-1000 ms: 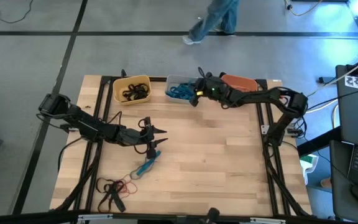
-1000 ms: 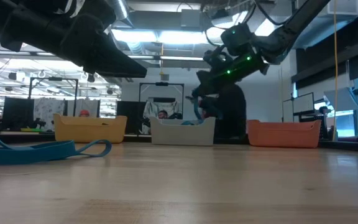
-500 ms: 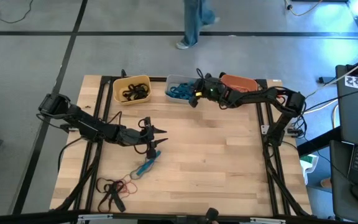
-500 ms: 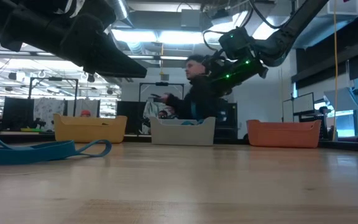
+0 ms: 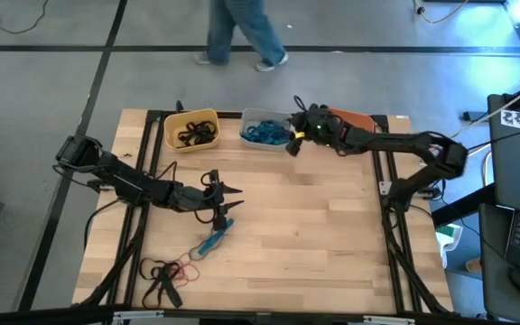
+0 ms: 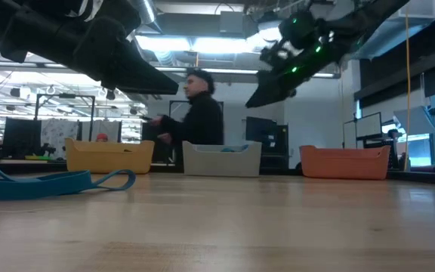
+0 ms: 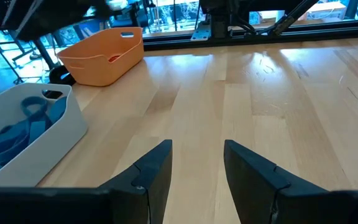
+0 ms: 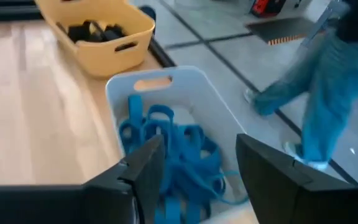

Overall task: Sort rubber bands into baskets
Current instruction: Put the blue rubber band into the grey bin

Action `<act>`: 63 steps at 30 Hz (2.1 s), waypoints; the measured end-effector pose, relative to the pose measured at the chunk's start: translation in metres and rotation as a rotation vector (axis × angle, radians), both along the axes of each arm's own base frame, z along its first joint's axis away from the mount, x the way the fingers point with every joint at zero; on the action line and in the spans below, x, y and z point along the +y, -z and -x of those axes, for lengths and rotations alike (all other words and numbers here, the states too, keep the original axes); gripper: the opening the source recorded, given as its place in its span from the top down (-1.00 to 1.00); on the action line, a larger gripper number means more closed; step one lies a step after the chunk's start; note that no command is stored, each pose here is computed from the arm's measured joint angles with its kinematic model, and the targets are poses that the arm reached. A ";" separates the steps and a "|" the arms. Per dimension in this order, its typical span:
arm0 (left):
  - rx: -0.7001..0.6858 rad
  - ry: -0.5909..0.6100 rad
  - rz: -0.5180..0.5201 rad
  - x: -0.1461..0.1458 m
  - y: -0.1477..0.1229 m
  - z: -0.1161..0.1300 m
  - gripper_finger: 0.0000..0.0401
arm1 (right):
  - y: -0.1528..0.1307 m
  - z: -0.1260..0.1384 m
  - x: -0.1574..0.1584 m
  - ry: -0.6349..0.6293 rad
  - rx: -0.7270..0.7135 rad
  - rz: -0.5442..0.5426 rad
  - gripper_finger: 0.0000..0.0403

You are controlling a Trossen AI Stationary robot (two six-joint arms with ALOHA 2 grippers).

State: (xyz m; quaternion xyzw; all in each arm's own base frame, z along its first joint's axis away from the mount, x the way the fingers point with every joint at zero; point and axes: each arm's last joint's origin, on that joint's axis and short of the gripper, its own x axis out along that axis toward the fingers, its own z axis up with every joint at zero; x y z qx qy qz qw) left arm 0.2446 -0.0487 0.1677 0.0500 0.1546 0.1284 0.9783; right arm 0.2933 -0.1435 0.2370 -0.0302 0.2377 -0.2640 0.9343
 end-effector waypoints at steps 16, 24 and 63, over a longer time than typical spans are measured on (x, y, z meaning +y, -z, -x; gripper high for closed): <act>-0.004 -0.005 0.017 0.000 0.000 0.000 0.29 | 0.027 0.019 0.118 -0.366 0.237 -0.148 0.09; -0.011 0.003 0.024 -0.002 -0.006 -0.004 0.29 | 0.059 0.029 0.157 -0.478 0.143 -0.165 0.09; 0.686 -0.173 0.303 -0.048 0.032 -0.025 0.29 | 0.086 0.050 0.165 -0.459 0.060 -0.109 0.09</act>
